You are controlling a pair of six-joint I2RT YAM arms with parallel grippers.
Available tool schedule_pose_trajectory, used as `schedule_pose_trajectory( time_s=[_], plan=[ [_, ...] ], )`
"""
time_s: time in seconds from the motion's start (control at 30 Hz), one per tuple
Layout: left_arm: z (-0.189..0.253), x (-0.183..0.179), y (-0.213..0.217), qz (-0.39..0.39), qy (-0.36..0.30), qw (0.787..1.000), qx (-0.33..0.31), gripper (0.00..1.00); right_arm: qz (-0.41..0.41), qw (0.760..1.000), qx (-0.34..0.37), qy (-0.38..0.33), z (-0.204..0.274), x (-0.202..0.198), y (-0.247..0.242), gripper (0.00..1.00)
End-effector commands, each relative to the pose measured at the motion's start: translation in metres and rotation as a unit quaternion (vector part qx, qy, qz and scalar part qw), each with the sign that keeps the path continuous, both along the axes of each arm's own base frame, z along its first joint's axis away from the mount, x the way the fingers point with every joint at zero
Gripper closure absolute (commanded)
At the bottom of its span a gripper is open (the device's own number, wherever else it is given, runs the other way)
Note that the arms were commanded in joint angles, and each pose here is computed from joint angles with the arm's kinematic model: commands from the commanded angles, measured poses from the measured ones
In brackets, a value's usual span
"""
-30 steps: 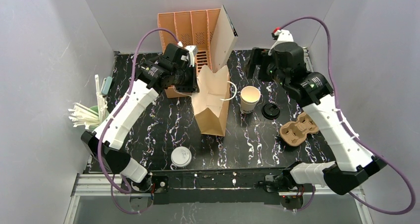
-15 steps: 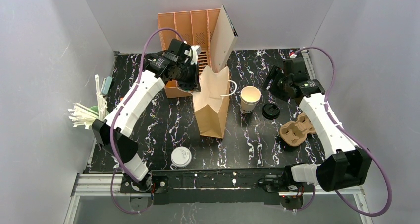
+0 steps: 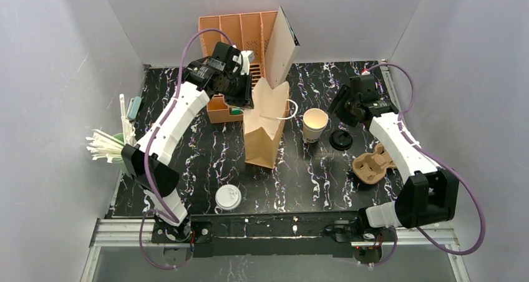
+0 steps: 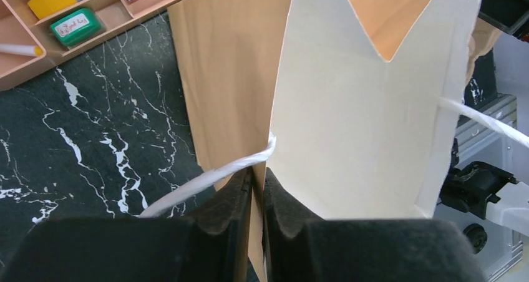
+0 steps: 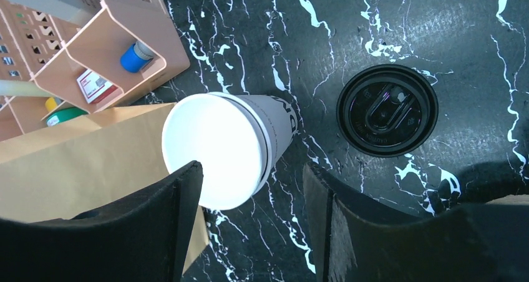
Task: Pack the takeout coffee
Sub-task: Place the takeout bag at the center of the board.
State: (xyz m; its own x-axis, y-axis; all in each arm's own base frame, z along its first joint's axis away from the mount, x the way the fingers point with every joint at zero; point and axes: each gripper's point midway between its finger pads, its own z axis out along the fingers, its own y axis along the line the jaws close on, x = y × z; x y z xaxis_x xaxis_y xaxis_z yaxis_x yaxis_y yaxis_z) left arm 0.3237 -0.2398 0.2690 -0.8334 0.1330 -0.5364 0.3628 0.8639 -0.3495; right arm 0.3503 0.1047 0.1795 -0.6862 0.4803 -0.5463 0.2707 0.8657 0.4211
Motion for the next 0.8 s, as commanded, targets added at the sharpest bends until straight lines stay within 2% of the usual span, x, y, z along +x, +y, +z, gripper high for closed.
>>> schedule_pose_trajectory(
  time_s=[0.0,0.2,0.37,0.53,0.63,0.77],
  plan=[
    [0.005,0.005,0.007,-0.003,-0.008,1.000,0.019,0.87,-0.006,1.000,-0.004,-0.014,-0.005,0.013,0.002,0.32],
    [0.014,0.014,0.013,0.006,-0.032,0.999,0.032,0.75,0.007,1.000,-0.022,-0.004,-0.017,0.019,0.011,0.37],
    [0.032,0.019,0.017,0.016,-0.060,0.998,0.033,0.59,0.010,0.999,-0.039,0.006,-0.026,0.021,0.013,0.41],
    [0.065,0.011,0.020,0.017,-0.092,0.996,0.011,0.52,0.006,0.998,-0.058,0.007,-0.030,0.023,0.010,0.44],
    [0.089,0.002,0.020,0.015,-0.119,0.993,-0.017,0.51,0.001,0.997,-0.071,0.005,-0.029,0.026,0.006,0.42],
    [0.114,-0.016,0.024,0.013,-0.145,0.988,-0.051,0.48,-0.038,0.993,-0.111,-0.005,-0.014,0.026,-0.015,0.33]
  ],
)
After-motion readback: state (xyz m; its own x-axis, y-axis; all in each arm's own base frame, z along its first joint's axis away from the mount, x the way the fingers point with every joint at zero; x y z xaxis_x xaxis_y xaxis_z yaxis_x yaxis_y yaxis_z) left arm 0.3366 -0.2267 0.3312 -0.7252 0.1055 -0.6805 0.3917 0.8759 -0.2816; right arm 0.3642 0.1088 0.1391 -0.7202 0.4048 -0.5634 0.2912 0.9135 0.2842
